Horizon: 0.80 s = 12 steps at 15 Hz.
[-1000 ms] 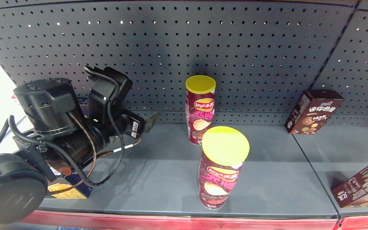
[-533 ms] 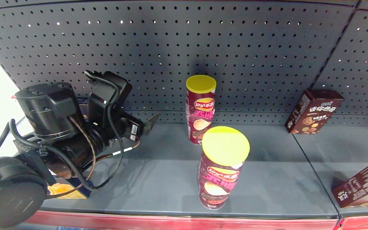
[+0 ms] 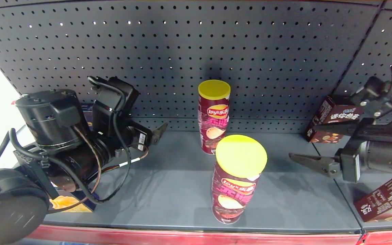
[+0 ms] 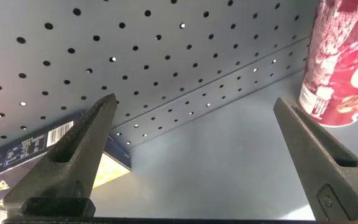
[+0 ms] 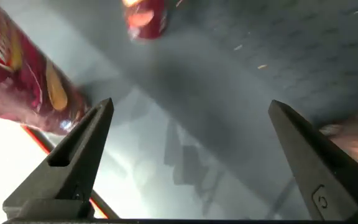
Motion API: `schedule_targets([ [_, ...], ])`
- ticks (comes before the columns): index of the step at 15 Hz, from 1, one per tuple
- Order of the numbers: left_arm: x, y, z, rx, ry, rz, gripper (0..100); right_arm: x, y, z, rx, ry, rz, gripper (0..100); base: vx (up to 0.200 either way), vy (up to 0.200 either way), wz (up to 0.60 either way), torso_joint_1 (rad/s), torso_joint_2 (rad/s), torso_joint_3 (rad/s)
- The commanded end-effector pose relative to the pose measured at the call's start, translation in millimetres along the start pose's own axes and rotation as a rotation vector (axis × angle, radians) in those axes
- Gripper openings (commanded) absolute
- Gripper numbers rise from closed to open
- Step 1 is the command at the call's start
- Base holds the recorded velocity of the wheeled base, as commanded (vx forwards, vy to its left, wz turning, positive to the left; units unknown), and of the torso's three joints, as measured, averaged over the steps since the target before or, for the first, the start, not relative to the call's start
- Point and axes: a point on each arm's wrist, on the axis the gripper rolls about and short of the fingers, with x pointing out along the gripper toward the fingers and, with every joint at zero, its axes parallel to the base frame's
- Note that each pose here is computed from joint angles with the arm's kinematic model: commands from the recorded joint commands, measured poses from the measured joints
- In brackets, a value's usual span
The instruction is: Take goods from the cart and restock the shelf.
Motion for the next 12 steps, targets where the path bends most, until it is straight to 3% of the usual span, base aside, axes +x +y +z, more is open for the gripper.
schedule_targets([
  [1,-5,0.6,-0.4,-0.002,0.001,-0.002,100,16,10,-13,-0.004,0.069,0.063,100,0.0,0.0,0.0,0.0,0.0,0.0],
  [6,-7,0.8,-1.2,-0.001,0.003,-0.003,100,16,37,-34,-0.031,0.125,0.183,100,0.0,0.0,0.0,0.0,0.0,0.0],
  [12,-7,1.0,-0.4,-0.002,0.001,-0.002,100,28,46,-34,-0.047,0.146,0.224,100,0.0,0.0,0.0,0.0,0.0,0.0],
])
